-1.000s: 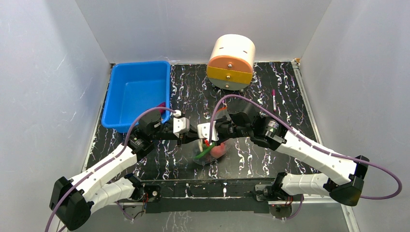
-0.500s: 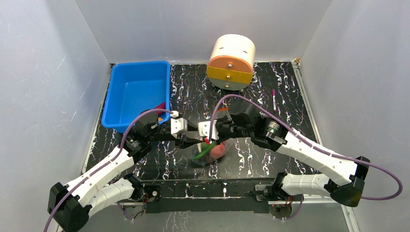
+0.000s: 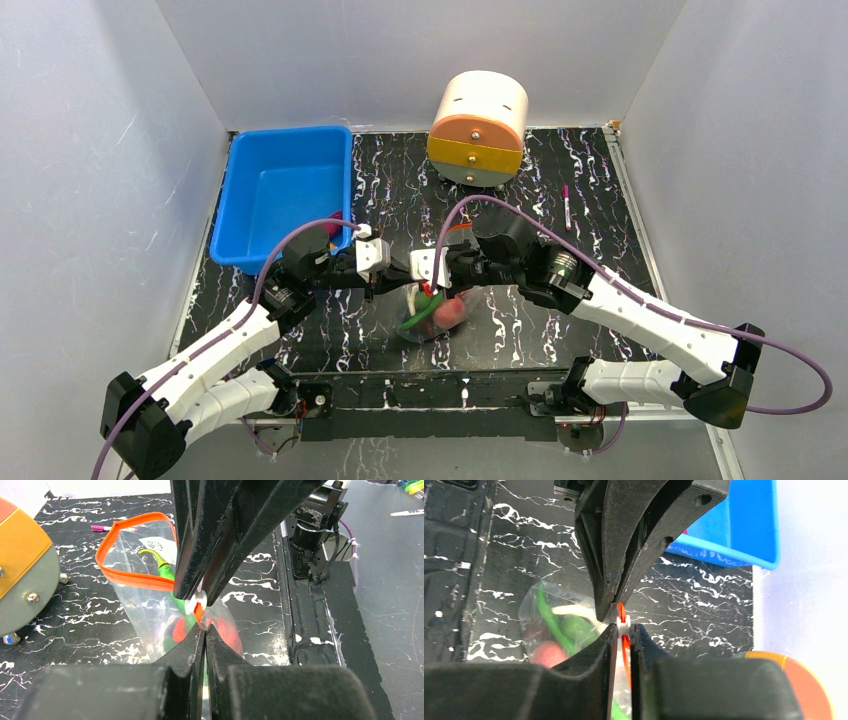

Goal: Place the food in the zip-top bag and seal the zipper
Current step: Zip the zipper food storage bag at the center of the board.

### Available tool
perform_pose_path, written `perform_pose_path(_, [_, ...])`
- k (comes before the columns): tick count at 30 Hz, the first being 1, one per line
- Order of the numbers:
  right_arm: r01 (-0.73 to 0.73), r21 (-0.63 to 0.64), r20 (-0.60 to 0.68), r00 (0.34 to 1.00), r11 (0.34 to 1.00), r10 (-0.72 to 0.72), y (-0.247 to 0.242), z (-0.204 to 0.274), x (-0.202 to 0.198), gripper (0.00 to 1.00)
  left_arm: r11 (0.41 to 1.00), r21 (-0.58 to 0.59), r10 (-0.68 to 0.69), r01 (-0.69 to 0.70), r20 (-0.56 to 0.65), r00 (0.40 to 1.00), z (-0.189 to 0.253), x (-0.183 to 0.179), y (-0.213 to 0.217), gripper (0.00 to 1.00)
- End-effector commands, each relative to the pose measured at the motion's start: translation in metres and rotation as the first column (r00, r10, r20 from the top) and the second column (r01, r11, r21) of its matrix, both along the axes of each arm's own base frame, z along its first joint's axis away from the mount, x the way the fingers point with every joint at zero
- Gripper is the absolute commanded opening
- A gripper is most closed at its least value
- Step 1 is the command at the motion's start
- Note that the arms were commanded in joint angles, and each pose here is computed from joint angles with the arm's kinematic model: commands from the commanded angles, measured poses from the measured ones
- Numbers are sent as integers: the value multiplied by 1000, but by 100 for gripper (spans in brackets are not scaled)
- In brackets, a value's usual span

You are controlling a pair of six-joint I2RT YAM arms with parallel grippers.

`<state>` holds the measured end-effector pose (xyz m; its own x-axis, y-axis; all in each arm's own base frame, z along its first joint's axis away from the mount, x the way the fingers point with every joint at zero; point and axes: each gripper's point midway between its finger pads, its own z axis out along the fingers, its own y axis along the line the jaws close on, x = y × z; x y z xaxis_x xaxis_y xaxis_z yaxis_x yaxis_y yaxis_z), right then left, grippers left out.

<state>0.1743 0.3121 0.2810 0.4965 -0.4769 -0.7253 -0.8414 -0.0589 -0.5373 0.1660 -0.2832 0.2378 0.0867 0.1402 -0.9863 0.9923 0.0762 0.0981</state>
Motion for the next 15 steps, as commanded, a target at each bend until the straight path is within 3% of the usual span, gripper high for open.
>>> perform_pose_path(1, [9, 81, 26, 1000, 997, -11, 2, 18, 2, 18, 998, -44, -31, 33, 64, 997, 24, -2, -3, 0])
perform_pose_path(5, [0, 80, 16, 1000, 997, -1, 5, 17, 1, 26, 998, -54, -30, 34, 73, 997, 24, -3, -2, 0])
perform_pose_path(15, [13, 89, 31, 999, 996, -16, 8, 17, 6, 19, 998, -43, -34, 38, 82, 996, 20, -5, -1, 0])
